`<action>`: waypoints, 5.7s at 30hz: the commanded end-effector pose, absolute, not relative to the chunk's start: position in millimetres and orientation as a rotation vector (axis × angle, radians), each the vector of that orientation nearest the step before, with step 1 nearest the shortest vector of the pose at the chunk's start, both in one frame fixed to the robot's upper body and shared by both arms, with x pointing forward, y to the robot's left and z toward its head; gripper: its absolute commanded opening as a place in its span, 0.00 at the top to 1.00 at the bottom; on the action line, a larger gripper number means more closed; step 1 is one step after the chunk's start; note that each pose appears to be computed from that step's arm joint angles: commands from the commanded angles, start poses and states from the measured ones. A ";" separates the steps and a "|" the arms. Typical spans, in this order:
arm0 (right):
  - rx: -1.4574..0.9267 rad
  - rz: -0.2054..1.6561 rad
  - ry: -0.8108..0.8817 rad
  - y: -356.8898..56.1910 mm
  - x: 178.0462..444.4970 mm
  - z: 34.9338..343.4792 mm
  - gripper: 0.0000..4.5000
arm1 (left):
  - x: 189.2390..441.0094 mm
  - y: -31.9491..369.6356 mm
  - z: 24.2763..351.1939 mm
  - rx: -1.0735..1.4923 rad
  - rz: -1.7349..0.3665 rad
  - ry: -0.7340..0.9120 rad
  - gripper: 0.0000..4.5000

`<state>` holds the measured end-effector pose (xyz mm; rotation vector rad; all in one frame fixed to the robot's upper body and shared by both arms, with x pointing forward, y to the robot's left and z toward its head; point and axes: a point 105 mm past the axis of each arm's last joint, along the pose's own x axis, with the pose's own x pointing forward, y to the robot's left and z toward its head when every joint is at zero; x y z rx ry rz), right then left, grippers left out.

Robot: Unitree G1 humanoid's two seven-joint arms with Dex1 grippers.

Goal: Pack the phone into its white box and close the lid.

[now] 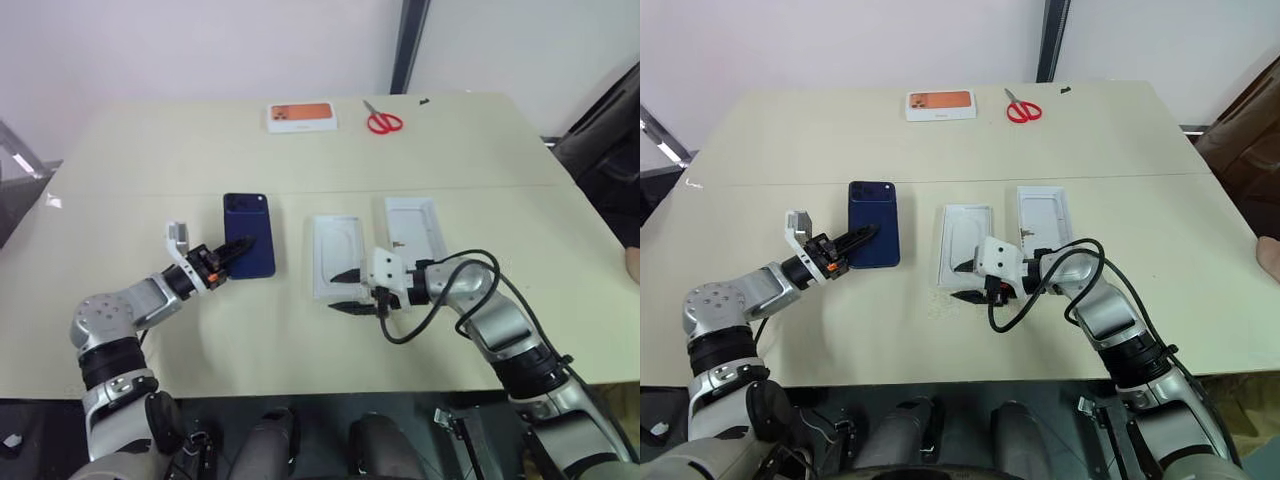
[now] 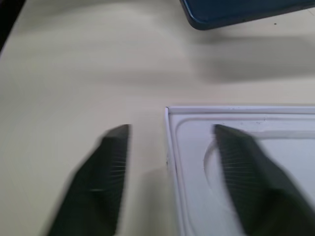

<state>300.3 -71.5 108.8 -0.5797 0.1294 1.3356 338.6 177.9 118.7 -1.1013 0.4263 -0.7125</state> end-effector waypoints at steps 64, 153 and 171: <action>-0.543 1.119 0.083 -104.9 307.7 129.4 0.33 | 338.8 117.4 128.6 -0.947 -0.843 0.517 0.25; -0.775 0.854 0.106 -140.4 354.6 118.8 1.00 | 352.6 11.6 90.6 -0.275 -1.039 0.530 0.99; -0.773 0.845 0.102 -148.1 350.6 133.1 1.00 | 361.4 32.5 92.7 -0.253 -0.978 0.501 0.99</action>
